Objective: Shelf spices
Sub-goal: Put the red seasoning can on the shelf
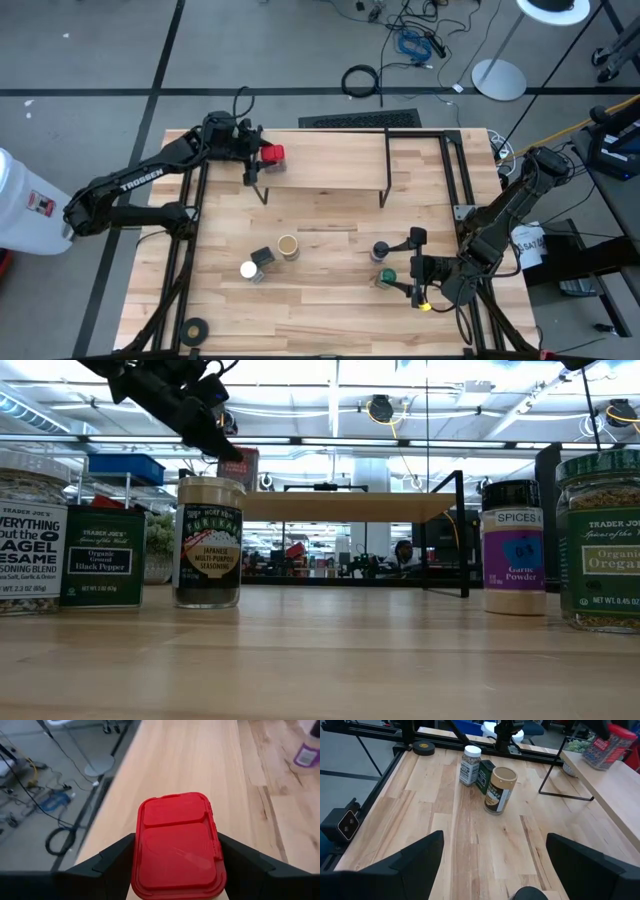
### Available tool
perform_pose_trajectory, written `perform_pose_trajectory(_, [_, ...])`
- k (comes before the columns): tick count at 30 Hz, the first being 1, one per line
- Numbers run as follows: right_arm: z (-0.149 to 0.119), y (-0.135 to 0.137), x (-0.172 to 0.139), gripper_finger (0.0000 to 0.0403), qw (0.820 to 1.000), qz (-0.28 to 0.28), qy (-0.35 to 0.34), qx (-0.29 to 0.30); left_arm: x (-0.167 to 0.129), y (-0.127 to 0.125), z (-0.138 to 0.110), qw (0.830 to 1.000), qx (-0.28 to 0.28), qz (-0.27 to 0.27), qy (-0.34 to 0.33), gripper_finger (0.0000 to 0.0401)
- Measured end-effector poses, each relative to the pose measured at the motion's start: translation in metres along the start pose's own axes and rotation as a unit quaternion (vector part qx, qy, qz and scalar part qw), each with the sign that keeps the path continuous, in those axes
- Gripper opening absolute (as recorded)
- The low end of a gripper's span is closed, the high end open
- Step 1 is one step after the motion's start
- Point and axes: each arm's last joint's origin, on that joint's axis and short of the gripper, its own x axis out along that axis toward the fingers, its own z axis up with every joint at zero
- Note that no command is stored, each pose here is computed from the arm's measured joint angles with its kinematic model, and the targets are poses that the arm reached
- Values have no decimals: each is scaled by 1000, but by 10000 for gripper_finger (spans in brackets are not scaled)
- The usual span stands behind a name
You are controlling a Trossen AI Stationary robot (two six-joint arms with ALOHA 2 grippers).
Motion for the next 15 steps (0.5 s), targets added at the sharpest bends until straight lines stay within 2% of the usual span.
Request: perform_pose_trajectory(15, [0,0,0,341,1000,0,-1,1,2,-6,2,999,28,-14,-2,256])
